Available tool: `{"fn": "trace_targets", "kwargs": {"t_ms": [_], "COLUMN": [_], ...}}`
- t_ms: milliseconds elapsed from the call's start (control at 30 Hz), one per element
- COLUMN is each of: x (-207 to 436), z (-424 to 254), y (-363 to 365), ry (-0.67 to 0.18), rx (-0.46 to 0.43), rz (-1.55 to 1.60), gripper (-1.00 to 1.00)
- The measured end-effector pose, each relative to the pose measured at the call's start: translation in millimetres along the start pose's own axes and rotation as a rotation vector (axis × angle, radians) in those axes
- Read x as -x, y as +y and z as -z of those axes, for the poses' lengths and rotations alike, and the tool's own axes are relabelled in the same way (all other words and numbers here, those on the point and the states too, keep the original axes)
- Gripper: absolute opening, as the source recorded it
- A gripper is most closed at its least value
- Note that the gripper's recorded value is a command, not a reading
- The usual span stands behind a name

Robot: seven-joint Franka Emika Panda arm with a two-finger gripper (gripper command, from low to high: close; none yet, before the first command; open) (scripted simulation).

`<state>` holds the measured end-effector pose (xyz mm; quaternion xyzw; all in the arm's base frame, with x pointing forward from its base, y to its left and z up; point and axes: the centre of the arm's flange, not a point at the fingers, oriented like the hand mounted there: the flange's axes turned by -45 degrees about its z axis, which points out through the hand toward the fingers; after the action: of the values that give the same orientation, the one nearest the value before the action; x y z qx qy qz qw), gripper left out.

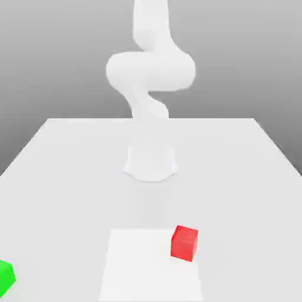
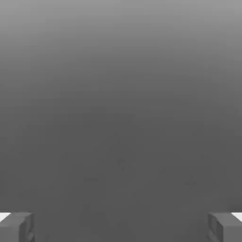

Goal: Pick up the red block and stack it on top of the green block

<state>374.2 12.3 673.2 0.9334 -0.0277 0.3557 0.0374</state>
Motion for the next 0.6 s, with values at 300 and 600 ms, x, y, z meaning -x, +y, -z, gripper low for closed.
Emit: {"fn": "trace_targets", "kwargs": {"t_ms": [300,600], "x": [52.5,149.9], "z": [-168.0,-293.5], "y": [-22.7,-22.5], "ry": [-0.256,-0.485], "rx": [0.243,0.329], "rz": [-0.026,-0.066], "gripper": [0.00,0.00]}}
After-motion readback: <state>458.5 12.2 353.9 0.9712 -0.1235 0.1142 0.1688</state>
